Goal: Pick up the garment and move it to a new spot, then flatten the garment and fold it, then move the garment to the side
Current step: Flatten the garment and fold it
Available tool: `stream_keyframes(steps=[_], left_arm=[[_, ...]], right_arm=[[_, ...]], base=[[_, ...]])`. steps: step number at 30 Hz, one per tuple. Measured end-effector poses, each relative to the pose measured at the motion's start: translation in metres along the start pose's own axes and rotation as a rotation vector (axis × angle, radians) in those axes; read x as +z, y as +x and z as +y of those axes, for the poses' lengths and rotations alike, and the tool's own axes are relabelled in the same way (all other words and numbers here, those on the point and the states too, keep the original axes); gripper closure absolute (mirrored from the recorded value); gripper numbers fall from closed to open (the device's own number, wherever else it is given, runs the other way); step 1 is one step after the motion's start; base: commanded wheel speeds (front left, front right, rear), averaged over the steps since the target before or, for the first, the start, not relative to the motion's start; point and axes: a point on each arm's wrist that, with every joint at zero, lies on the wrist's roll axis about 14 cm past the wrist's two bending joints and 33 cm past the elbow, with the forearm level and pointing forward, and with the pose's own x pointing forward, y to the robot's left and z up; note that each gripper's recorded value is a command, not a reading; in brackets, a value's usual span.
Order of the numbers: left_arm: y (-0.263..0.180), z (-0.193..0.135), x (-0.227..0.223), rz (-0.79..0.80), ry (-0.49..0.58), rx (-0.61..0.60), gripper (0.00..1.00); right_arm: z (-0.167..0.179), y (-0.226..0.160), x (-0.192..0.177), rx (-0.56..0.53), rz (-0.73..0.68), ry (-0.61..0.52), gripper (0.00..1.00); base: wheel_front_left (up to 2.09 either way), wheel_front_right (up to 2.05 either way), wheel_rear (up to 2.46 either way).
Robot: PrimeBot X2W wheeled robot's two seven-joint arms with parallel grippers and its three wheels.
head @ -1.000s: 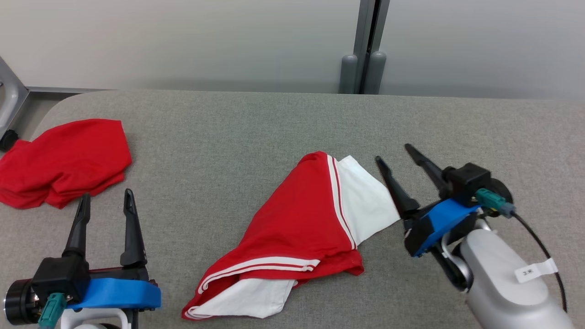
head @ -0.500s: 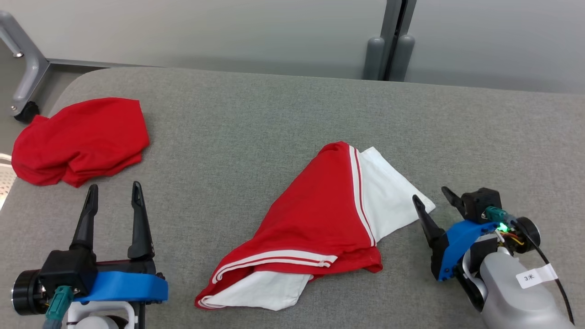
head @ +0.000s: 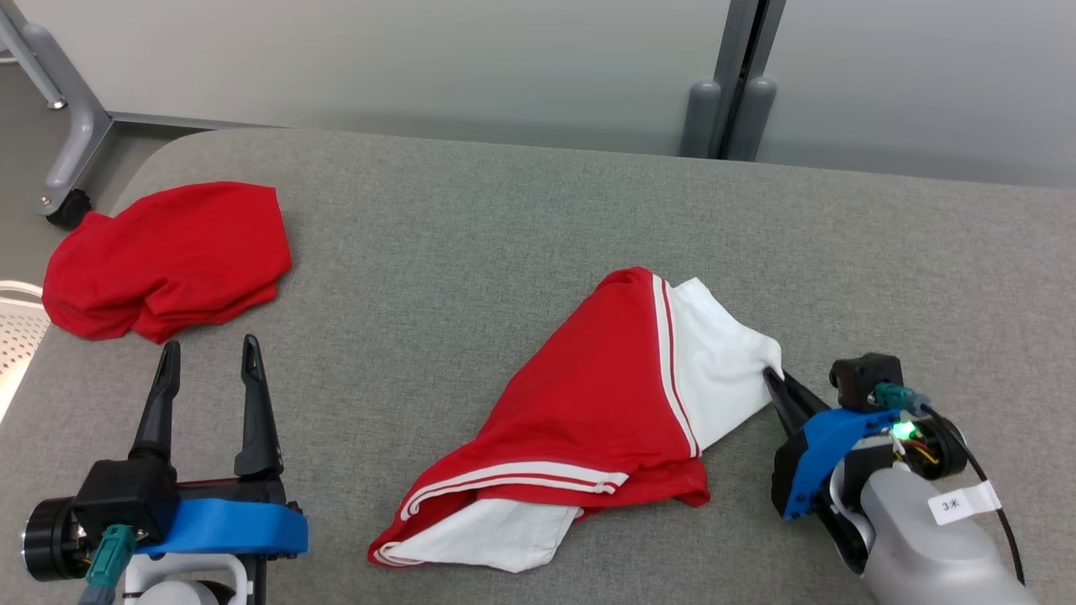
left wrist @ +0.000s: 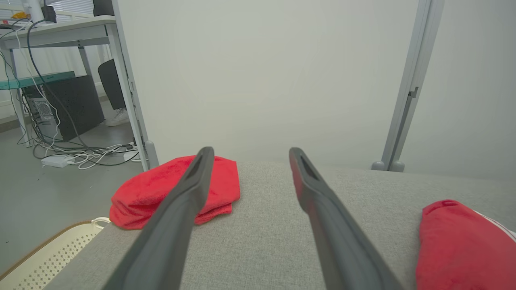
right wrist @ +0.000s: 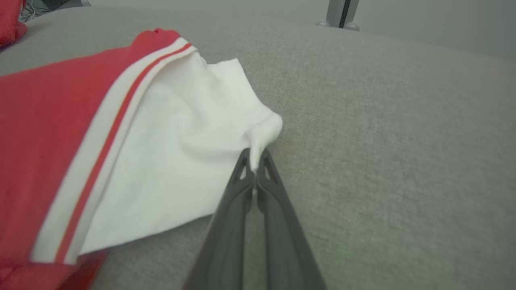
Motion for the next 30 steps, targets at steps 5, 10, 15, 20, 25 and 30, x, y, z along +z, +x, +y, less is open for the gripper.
stream_keyframes(steps=[5, 10, 15, 20, 25, 30], left_arm=[[-0.002, -0.001, 0.006, -0.019, -0.004, -0.005, 0.0], [-0.004, -0.001, 0.008, -0.024, -0.006, -0.006, 0.0], [-0.01, 0.006, 0.009, -0.026, -0.009, 0.012, 0.0], [-0.017, 0.015, 0.007, -0.019, -0.007, 0.041, 0.0], [-0.022, 0.02, 0.007, -0.016, -0.012, 0.063, 0.0], [-0.025, 0.028, 0.003, -0.005, -0.009, 0.095, 0.0]], right_arm=[[0.006, 0.004, 0.054, 0.024, -0.152, 0.014, 1.0], [0.039, 0.008, 0.137, 0.129, -0.362, -0.011, 1.0], [0.101, 0.005, 0.212, 0.283, -0.534, -0.036, 1.0], [0.16, 0.003, 0.249, 0.426, -0.602, -0.095, 1.0], [0.217, -0.003, 0.254, 0.586, -0.616, -0.144, 1.0], [0.253, 0.005, 0.212, 0.697, -0.499, -0.169, 0.0]], base=[[0.0, 0.0, 0.0], [0.0, 0.0, 0.0], [0.0, 0.0, 0.0], [0.0, 0.0, 0.0], [0.0, 0.0, 0.0], [0.0, 0.0, 0.0]])
